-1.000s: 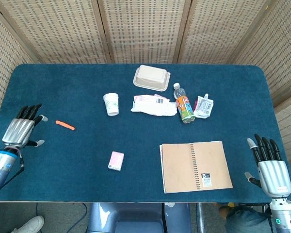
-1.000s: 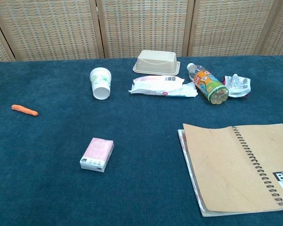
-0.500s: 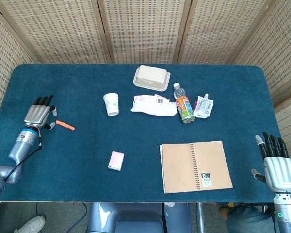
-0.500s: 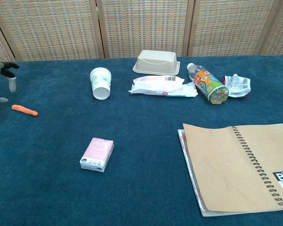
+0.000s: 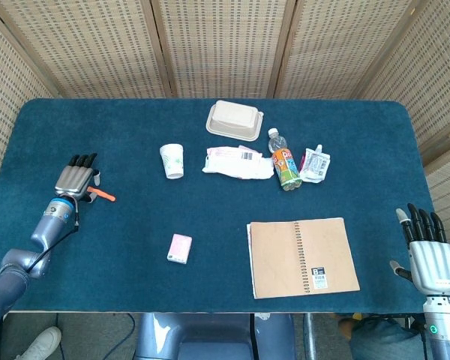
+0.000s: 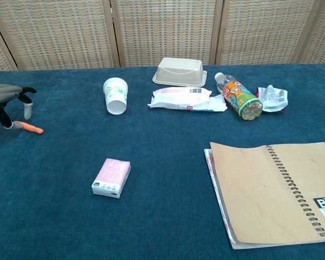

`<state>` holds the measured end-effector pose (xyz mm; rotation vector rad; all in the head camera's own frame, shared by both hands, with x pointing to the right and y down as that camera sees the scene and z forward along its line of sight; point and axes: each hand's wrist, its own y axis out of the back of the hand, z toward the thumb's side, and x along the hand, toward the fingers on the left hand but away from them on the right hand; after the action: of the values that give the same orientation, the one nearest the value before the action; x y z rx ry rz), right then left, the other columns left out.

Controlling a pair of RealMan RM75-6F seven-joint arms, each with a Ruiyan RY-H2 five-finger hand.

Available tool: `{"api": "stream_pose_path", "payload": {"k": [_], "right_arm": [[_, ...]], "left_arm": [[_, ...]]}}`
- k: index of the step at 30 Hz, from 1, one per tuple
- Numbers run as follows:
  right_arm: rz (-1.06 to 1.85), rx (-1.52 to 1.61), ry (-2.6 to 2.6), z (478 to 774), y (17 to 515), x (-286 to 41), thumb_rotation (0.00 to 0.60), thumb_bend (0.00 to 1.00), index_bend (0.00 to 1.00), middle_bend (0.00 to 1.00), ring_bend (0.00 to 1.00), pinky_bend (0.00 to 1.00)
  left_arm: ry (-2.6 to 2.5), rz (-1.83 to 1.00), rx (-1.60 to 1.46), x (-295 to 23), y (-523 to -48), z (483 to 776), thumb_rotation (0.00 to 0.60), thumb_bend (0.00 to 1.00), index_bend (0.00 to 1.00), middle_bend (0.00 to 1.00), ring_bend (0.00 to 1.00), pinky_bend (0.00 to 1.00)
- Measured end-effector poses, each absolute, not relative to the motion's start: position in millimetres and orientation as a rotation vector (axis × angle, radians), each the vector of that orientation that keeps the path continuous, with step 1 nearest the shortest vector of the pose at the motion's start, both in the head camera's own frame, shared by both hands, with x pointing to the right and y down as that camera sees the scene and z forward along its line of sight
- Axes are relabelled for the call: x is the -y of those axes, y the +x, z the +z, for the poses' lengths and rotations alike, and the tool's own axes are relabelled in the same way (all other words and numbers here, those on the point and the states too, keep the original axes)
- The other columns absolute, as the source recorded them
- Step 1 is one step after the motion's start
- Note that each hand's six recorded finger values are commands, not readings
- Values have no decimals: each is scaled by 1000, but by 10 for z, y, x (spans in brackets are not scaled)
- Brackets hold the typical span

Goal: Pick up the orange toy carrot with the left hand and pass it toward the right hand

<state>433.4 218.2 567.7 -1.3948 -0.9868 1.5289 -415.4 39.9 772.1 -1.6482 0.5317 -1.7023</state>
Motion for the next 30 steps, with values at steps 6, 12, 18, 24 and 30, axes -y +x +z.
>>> {"api": "stream_pose_path", "payload": {"k": [6,12,18,24,30], "right_arm": [[1530,991,-1392,5673,4345,-2179,600,0,0,0,0,0],[1535,984,-1396,5693,4344,-2185,600,0,0,0,0,0],[1535,985,-1393,5692,4346,-2184,600,0,0,0,0,0],[1536,987,-1395,5694,4349,-2186,600,0,0,0,0,0],[1536,987,-1396,5693,4352,-2186,600,0,0,0,0,0]], "left_arm": [[-1643,-1714,-551,-386,-4211,7708,600,340,504,0,0,0],[-1632,-1723,-542,-393,-4256,7703,600,341,505,0,0,0],[-1641,-1724,-534,-425,-4215,7744,600,348,506,0,0,0],[-1636,-1725,-532,-420,-4206,7755,600,370,510,0,0,0],[-1636,-1729,-530,-423,-4198,7768,600,402,514,0,0,0]]}}
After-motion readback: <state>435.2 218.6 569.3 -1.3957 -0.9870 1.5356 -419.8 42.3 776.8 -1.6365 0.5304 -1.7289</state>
